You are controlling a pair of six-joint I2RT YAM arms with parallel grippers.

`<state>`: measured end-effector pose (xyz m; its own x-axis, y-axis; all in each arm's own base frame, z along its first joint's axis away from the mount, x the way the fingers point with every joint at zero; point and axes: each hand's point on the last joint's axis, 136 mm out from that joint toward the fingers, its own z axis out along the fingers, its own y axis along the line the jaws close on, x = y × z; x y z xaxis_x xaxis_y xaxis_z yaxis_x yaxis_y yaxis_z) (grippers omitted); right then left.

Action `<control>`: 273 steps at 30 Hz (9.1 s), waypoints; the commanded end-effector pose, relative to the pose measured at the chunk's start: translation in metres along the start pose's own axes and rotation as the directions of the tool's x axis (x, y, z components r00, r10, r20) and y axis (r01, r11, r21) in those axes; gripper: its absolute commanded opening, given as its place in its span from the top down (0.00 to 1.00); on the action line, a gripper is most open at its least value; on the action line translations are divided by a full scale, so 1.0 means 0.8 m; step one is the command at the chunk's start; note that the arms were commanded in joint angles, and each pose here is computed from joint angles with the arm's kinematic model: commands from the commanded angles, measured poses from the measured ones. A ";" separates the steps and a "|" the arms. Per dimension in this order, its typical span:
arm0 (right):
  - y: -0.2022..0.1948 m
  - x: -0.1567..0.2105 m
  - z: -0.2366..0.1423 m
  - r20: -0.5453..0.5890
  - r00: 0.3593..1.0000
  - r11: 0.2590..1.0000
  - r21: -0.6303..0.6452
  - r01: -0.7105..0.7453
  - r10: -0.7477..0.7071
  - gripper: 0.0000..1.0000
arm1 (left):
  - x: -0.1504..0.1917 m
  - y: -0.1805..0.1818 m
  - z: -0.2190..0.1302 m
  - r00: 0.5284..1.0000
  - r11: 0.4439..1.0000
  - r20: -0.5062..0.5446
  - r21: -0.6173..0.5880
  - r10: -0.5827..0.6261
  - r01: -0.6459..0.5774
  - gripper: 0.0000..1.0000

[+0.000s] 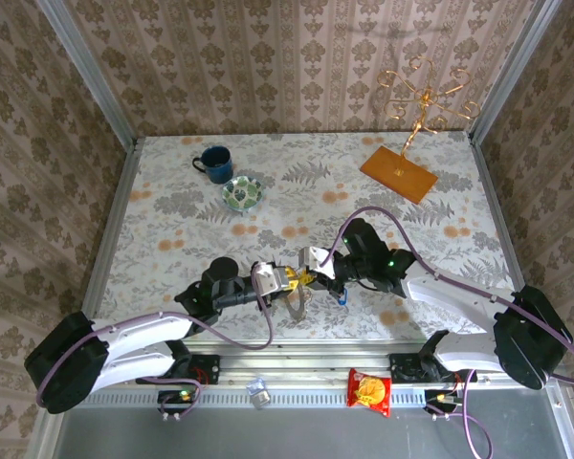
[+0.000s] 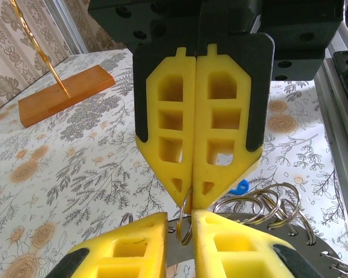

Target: Put the keys on the keyring

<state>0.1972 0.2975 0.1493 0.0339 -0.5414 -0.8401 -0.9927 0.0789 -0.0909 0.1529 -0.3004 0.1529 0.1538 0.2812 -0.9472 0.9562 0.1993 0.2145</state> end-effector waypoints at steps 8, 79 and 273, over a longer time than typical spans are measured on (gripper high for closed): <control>0.006 -0.052 -0.002 0.103 0.992 0.997 -0.032 0.077 -0.073 1.00 | 0.004 -0.004 0.009 1.000 0.999 -0.023 0.044 -0.011 0.012 0.86; -0.030 0.194 -0.041 -0.135 0.256 0.256 0.806 -0.533 0.957 0.66 | -0.015 0.022 -0.004 0.997 0.998 -0.078 -0.069 -0.018 0.013 1.00; -0.043 -0.039 -0.042 0.060 0.916 0.825 0.415 -0.384 0.396 1.00 | -0.014 0.014 0.000 0.977 0.975 -0.119 -0.151 -0.179 0.160 1.00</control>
<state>0.2218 0.2894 0.1823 -0.3724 -0.4683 -0.8012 -0.7996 0.6002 0.0208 0.1647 -0.2984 0.1603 -0.0940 0.3673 -0.9253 0.9144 0.3994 0.0656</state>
